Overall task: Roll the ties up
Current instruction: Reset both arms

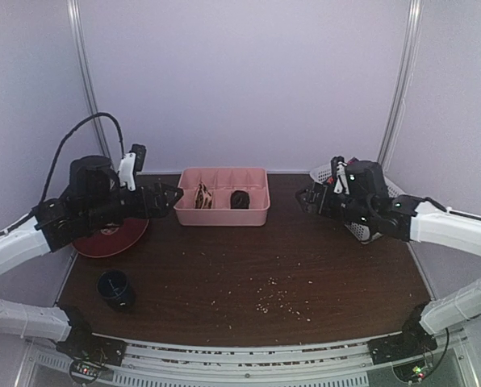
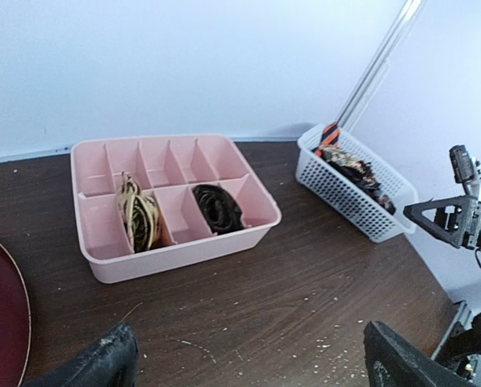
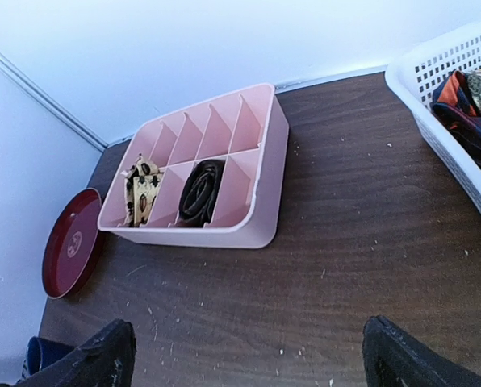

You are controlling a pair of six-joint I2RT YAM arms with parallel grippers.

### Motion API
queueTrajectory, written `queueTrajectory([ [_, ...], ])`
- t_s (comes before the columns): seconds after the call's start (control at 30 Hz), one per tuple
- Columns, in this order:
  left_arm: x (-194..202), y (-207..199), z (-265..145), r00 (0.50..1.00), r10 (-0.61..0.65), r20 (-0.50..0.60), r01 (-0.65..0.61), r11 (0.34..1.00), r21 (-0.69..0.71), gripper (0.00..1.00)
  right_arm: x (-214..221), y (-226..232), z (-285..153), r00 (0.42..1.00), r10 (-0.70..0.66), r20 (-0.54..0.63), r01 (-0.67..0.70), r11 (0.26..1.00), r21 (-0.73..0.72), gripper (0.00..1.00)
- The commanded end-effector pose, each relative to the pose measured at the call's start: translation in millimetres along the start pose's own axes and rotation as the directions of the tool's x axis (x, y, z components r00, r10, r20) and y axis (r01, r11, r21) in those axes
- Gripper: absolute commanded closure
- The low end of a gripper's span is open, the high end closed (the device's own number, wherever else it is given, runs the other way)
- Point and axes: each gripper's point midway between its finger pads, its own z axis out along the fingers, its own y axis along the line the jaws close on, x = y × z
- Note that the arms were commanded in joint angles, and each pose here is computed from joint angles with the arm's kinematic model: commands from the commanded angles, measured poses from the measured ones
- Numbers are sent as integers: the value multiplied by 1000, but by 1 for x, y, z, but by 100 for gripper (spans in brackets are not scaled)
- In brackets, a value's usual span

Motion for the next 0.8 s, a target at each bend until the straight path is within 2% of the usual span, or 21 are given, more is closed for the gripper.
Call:
queueTrajectory([
  [0.0,-23,-32,-41,992,-32,124,8,983,185,2,4,-14,-59,998,-54,20,54,999,0,0],
  [0.13,-25,-34,-60,984,-49,169,11,976,219,2,-12,-19,-110,993,-24,114,29,999,-43,0],
  [0.23,-21,-30,-63,984,-50,170,14,978,207,2,-13,-23,-127,990,-17,138,24,998,-50,0],
  [0.77,5,-15,-36,994,-47,96,32,989,148,2,2,-28,-119,994,15,105,-8,998,-64,0],
])
